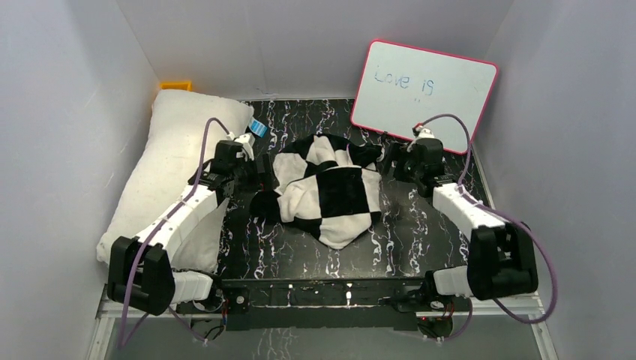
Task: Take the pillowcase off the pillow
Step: Fold the pillowcase at the center of the board.
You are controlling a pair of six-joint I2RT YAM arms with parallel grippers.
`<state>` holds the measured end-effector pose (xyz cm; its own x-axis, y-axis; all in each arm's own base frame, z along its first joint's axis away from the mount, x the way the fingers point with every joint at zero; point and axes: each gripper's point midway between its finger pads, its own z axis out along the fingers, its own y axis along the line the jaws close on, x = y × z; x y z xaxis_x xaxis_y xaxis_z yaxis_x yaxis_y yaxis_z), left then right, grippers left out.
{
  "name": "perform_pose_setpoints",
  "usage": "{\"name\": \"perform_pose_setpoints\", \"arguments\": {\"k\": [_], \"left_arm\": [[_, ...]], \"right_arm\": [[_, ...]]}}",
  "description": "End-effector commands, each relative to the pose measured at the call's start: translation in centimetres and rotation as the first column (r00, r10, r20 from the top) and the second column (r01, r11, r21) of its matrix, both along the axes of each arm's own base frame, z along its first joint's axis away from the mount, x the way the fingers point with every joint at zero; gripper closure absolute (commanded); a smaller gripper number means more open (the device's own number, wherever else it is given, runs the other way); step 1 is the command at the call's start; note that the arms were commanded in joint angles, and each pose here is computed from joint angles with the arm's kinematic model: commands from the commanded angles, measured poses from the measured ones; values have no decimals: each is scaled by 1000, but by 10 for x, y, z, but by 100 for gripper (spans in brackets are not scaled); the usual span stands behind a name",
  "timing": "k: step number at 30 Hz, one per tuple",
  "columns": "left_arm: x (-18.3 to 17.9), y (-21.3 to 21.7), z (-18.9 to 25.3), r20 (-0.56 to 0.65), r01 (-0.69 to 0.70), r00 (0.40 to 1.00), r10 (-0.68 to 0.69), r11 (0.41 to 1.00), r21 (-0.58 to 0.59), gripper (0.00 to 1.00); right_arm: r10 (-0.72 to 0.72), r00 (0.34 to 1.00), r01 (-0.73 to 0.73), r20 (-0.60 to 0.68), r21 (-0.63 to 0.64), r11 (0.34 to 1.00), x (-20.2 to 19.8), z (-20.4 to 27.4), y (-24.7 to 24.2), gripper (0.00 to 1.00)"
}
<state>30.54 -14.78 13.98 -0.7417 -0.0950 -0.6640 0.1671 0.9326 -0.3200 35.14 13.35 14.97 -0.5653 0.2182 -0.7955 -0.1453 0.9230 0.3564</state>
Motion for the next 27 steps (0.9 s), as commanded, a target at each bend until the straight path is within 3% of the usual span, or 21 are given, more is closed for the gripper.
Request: {"name": "perform_pose_setpoints", "arguments": {"k": [1, 4, 9, 16, 19, 22, 27], "left_arm": [[-10, 2, -25, -189, 9, 981, -45, 982, -186, 2], [-3, 14, -38, -236, 11, 970, -53, 985, -174, 2], [-6, 13, -51, -256, 27, 963, -80, 978, -205, 2], [-5, 11, -52, -259, 40, 961, -96, 976, -215, 1], [-6, 11, -53, -259, 41, 961, -98, 975, -217, 2], [-6, 12, -53, -259, 37, 961, -94, 976, -216, 2], [-6, 14, -53, -259, 35, 962, -90, 977, -211, 2]], "right_arm": [[108, 993, -96, -40, 245, 965, 23, -21, 2, 18], [166, 984, -141, -68, 275, 951, 38, -44, 12, 20], [211, 970, -161, -119, 338, 927, 30, -86, 22, 21], [260, 965, -224, -37, 400, 889, 29, -85, 33, 22], [289, 957, -268, 12, 413, 870, 28, -77, 38, 28], [291, 956, -282, 42, 413, 866, 26, -69, 38, 45], [251, 965, -263, 81, 367, 892, 20, -56, 30, 49]]}}
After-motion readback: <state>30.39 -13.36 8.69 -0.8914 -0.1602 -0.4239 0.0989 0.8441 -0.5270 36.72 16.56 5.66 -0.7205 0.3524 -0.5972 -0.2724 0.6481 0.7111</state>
